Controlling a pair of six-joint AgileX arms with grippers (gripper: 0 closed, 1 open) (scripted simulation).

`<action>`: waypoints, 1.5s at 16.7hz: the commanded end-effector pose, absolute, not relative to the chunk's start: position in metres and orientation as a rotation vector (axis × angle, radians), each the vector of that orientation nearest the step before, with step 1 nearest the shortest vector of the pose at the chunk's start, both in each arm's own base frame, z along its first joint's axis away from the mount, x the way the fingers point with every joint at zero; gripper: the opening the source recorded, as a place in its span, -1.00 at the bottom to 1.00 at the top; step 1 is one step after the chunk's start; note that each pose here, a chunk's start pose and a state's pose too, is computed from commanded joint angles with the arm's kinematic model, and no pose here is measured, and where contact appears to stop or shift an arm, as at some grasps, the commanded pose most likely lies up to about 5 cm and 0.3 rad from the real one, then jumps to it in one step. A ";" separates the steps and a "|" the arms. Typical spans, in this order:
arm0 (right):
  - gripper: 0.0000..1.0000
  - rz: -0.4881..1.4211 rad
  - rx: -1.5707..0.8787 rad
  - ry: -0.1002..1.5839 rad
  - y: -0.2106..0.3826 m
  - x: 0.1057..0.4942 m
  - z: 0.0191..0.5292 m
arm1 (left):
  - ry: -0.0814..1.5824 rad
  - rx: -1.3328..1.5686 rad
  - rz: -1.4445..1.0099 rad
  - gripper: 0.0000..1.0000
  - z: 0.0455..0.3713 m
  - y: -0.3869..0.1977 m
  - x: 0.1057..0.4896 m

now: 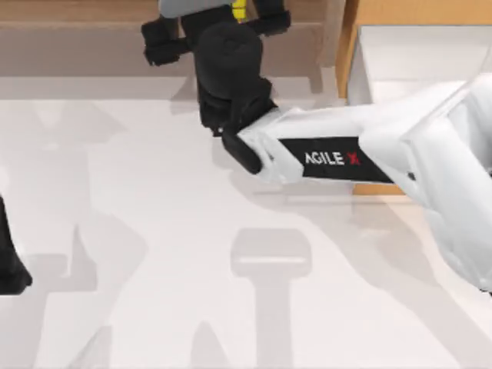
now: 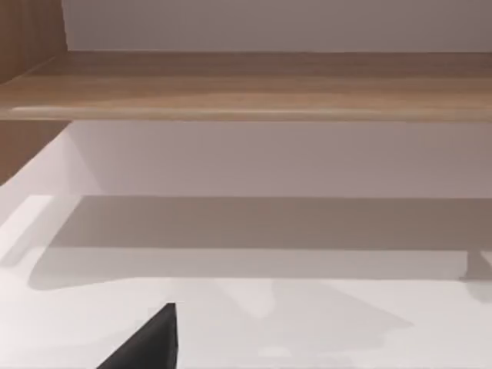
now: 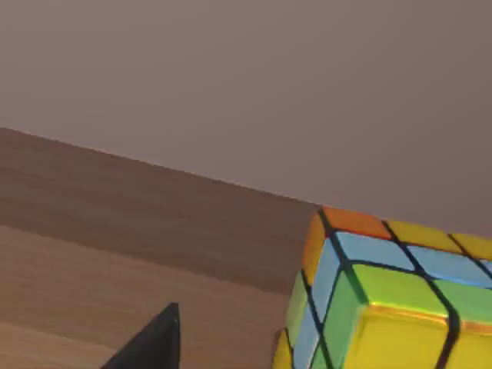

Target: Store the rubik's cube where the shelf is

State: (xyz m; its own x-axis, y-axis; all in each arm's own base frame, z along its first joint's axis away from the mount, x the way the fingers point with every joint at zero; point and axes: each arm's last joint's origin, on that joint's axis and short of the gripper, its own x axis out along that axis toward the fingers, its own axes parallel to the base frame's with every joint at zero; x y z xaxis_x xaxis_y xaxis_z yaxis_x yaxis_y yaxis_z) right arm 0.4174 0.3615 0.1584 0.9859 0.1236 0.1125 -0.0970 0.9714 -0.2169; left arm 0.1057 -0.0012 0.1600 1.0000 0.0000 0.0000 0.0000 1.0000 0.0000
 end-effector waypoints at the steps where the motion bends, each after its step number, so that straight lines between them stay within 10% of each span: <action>1: 1.00 0.133 -0.263 -0.133 0.358 0.408 0.155 | 0.000 0.000 0.000 1.00 0.160 -0.001 0.106; 15: 1.00 0.252 -1.206 -0.189 0.182 0.255 0.090 | 0.000 0.000 0.000 1.00 0.160 -0.001 0.106; 25: 1.00 -0.008 -1.571 0.008 0.071 0.228 0.089 | 0.000 0.000 0.000 1.00 0.160 -0.001 0.106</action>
